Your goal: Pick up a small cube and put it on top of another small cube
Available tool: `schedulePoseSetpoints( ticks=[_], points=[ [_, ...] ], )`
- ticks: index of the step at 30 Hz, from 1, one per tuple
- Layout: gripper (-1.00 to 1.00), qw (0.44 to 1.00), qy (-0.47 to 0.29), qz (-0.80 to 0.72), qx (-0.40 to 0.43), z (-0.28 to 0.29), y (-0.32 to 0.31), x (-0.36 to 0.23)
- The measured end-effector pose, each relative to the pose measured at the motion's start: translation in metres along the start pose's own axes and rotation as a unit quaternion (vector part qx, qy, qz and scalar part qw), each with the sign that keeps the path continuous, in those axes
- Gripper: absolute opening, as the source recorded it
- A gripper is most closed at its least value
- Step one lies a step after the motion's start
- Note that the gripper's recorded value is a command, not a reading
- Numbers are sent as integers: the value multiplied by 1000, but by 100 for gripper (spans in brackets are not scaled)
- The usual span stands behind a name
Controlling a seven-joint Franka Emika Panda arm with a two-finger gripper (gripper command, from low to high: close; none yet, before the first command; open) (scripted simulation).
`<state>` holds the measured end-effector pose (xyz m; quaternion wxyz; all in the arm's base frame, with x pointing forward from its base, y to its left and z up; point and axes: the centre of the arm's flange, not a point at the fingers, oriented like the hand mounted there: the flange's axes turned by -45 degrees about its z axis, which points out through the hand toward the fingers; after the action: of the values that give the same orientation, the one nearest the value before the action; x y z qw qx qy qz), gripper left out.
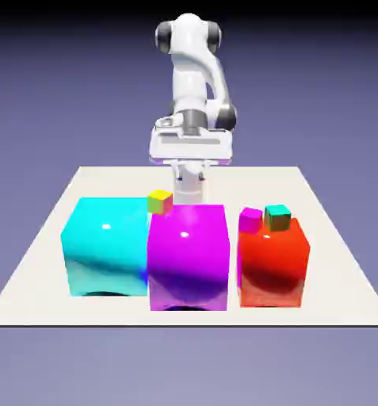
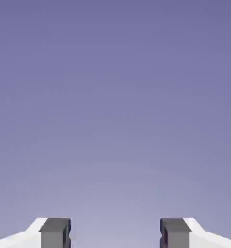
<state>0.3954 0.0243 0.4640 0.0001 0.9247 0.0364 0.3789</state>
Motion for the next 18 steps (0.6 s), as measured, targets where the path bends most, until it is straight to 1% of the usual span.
schedulePoseSetpoints(
  ticks=[1, 4, 8, 12, 15, 18],
  points=[
    [0, 1000, -17, -21, 12, 4, -23, 4],
    [0, 989, -80, -121, 39, 20, -91, -9],
    [0, 952, -150, -260, 54, 31, -174, -41],
    [0, 896, -197, -395, 46, 28, -248, -85],
    [0, 844, -214, -492, 26, 19, -295, -122],
    [0, 796, -215, -566, 4, 22, -306, -153]
  ],
)
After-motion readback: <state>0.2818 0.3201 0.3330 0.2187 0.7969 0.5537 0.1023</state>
